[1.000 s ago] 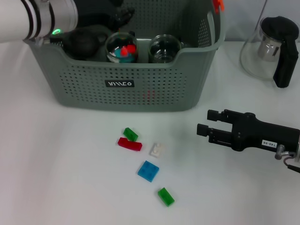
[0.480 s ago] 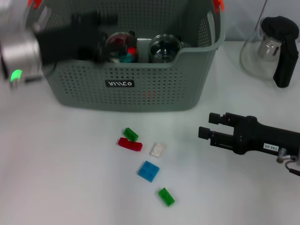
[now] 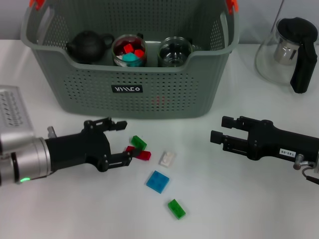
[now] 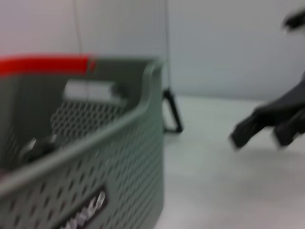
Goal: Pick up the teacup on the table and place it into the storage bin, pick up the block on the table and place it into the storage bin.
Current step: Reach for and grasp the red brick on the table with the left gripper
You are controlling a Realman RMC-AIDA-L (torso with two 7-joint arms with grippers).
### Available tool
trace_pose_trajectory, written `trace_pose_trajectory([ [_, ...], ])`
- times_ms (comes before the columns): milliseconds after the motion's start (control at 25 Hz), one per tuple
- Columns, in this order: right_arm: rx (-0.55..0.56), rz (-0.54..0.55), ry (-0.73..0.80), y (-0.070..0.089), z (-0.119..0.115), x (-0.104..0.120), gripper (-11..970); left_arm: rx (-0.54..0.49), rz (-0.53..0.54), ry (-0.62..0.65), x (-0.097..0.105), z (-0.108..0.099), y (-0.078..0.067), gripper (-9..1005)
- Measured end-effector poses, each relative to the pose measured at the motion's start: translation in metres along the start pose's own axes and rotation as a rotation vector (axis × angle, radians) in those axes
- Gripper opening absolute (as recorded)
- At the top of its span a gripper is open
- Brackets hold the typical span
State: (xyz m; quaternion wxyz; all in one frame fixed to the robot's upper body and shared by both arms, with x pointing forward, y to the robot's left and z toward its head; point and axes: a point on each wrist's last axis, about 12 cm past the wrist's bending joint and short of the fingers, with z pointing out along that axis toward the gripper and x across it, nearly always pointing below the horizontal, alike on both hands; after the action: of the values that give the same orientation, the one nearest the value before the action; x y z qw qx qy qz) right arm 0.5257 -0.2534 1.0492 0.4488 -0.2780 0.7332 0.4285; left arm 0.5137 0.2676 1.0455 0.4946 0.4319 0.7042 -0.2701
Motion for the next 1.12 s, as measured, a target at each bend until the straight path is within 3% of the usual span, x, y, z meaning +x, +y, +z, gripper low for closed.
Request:
trace_pose_trajectory([
  [240, 0.001, -0.001, -0.001, 0.0, 0.001, -0.001, 714, -0.032, -0.036, 0.052, 0.01, 0.012, 0.001, 732],
  [520, 0.01, 0.004, -0.007, -0.001, -0.001, 0.0, 714, 0.039, -0.011, 0.13, 0.014, 0.025, -0.003, 730],
  [720, 0.015, 0.006, -0.008, -0.001, -0.001, 0.001, 714, 0.021, -0.009, 0.155, 0.014, 0.033, -0.001, 729],
  [1120, 0.019, 0.004, -0.006, -0.002, -0.002, 0.001, 714, 0.024, -0.021, 0.198, 0.018, 0.037, 0.0, 727],
])
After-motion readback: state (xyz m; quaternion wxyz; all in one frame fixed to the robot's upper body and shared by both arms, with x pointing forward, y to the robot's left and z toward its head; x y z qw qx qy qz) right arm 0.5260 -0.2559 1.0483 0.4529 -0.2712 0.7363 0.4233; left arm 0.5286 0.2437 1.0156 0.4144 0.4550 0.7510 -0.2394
